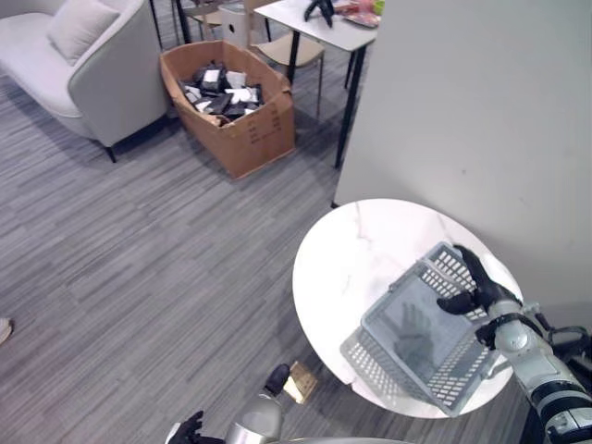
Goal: Get the vegetables into the basket
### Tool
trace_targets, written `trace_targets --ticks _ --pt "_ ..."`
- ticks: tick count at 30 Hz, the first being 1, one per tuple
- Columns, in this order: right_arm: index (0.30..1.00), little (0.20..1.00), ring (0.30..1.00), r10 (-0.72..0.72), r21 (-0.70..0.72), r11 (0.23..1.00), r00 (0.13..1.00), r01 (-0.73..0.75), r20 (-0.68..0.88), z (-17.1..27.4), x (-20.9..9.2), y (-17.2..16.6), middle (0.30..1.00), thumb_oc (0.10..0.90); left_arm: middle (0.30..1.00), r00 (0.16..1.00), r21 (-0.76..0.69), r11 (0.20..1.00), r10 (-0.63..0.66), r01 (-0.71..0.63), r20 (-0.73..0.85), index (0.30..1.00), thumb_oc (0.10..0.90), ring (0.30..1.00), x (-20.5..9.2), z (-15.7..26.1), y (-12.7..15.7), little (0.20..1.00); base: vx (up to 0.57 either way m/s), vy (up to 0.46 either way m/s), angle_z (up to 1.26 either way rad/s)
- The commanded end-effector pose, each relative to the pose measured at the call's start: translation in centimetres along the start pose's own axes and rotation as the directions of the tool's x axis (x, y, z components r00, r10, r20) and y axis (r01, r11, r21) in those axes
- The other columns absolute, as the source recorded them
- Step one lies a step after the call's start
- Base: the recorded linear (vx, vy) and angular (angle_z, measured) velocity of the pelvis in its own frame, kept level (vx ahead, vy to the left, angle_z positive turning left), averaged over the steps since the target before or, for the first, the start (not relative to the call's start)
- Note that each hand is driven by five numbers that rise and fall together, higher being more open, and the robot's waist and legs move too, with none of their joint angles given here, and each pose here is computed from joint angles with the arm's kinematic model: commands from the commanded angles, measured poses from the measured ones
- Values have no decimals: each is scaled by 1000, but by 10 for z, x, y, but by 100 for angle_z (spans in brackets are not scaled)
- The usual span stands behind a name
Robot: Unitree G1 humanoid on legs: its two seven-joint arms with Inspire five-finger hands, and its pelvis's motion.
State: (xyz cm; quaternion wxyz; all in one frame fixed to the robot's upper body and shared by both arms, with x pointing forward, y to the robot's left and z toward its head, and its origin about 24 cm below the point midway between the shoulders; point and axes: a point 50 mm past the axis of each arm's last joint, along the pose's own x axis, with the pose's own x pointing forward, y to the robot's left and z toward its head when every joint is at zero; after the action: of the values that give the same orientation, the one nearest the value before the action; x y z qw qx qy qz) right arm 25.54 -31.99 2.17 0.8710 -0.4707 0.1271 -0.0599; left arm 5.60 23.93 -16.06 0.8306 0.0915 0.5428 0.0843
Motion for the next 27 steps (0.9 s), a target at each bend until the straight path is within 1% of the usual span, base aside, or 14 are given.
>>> trace_targets --ticks 1,11,18,21,27 --pt "1000 1000 1000 -179 -66 979 970 192 162 27 8 -59 1000 900 1000 998 0 1000 11 -11 64 1000 900 1000 6 22 3 1000 2 1 -12" --pt "1000 1000 1000 -178 -33 981 949 193 258 41 -6 -60 1000 900 1000 999 -5 1000 -3 3 53 1000 900 1000 6 21 -1 1000 -8 2 -9" --pt "1000 1000 1000 -177 -29 981 941 193 288 45 -14 -59 1000 900 1000 999 -13 1000 -1 2 51 1000 900 1000 6 20 -2 1000 -21 -1 -12" --pt "1000 1000 1000 -172 -49 980 940 194 294 43 -19 -60 1000 900 1000 998 -13 1000 -3 4 59 1000 900 1000 6 22 -3 1000 -6 0 -19" --pt "1000 1000 1000 -168 -54 980 943 191 286 38 -28 -60 1000 900 1000 998 -17 1000 -8 9 65 1000 900 1000 7 24 -4 1000 6 -4 -14"
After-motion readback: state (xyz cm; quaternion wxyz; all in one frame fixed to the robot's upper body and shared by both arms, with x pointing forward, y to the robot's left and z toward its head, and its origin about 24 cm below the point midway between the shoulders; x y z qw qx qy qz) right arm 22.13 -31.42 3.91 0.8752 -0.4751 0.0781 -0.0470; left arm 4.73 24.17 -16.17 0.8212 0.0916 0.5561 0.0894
